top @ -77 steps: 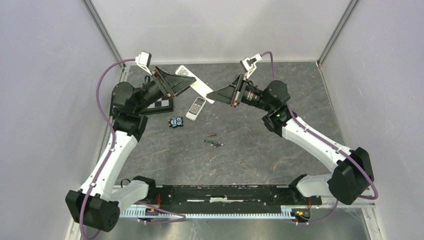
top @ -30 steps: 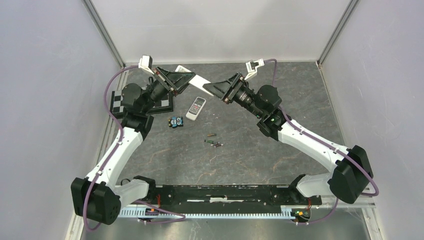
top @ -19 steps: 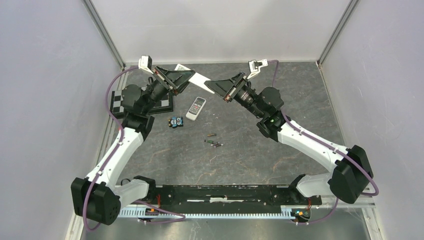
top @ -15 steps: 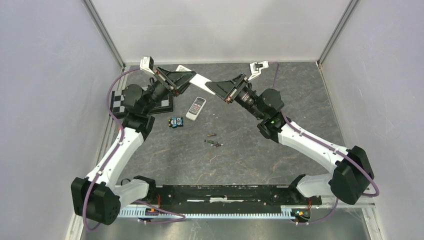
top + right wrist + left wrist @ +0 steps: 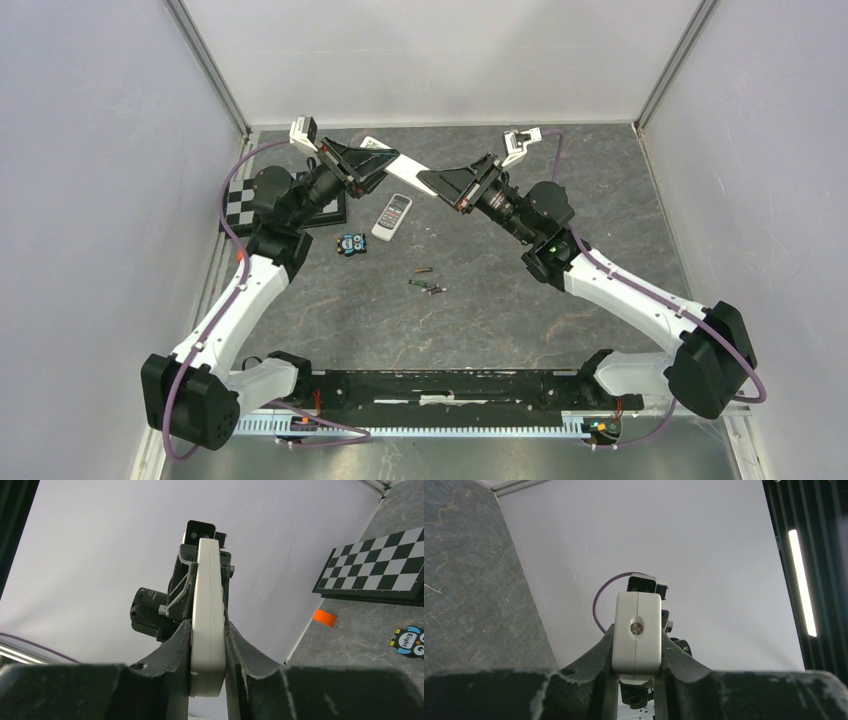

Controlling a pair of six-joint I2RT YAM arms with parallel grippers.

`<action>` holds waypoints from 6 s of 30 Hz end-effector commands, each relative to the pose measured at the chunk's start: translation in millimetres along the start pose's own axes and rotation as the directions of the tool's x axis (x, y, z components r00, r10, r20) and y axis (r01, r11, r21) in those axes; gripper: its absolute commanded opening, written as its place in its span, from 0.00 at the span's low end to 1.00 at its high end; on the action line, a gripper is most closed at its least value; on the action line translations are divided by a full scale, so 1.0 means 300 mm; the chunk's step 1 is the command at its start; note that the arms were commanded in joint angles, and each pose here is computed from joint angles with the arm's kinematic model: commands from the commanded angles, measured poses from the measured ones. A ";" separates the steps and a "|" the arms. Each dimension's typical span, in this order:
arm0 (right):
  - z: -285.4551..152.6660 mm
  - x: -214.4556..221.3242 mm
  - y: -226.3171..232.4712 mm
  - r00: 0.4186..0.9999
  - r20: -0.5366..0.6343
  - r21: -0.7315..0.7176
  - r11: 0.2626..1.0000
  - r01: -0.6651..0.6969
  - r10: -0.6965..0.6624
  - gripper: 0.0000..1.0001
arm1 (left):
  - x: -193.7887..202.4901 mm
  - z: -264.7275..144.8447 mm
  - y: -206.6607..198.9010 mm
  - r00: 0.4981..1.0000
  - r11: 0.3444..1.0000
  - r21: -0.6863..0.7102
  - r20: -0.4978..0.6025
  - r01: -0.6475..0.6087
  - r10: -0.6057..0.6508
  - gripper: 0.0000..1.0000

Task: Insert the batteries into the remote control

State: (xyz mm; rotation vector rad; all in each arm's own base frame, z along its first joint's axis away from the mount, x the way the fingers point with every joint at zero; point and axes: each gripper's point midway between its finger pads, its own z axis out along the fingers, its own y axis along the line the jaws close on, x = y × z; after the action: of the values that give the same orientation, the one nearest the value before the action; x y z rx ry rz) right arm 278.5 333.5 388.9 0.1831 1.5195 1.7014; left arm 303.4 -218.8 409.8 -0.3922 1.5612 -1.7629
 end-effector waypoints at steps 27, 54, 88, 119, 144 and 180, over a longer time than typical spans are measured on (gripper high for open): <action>-0.041 -0.067 -0.054 0.998 0.029 0.028 0.998 0.058 -0.059 0.38 | -0.077 0.002 -0.127 0.995 0.994 0.084 0.074 -0.065 0.059 0.02; -0.233 -0.023 -0.439 0.975 -0.111 0.295 0.930 0.219 -0.195 0.00 | -0.027 -0.079 0.323 0.816 0.776 -0.255 -0.206 -0.577 0.540 0.02; -0.484 0.006 -0.804 0.812 -0.440 0.440 0.697 0.566 -0.383 0.75 | 0.131 -0.117 0.251 0.744 0.795 0.046 -0.324 -0.604 0.584 0.02; -0.120 0.278 -0.006 0.778 -0.304 -0.470 0.797 0.380 -0.550 0.26 | 0.231 -0.147 -0.068 0.691 0.713 0.417 -0.236 -0.563 0.684 0.20; -0.076 0.290 -0.015 0.836 -0.339 -0.433 0.860 0.268 -0.432 0.14 | 0.163 -0.069 -0.013 0.855 0.869 0.286 -0.219 -0.404 0.470 0.32; -0.339 0.013 -0.653 0.753 -0.394 0.215 0.743 0.634 -0.528 0.87 | -0.173 -0.222 0.333 0.752 0.604 -0.494 -0.175 -0.625 0.635 0.02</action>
State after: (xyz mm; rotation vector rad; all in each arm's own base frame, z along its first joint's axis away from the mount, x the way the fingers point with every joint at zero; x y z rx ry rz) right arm 289.4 255.0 208.3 -0.4788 1.7821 1.0079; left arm 327.9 -139.0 285.2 -0.1090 1.9390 -0.7832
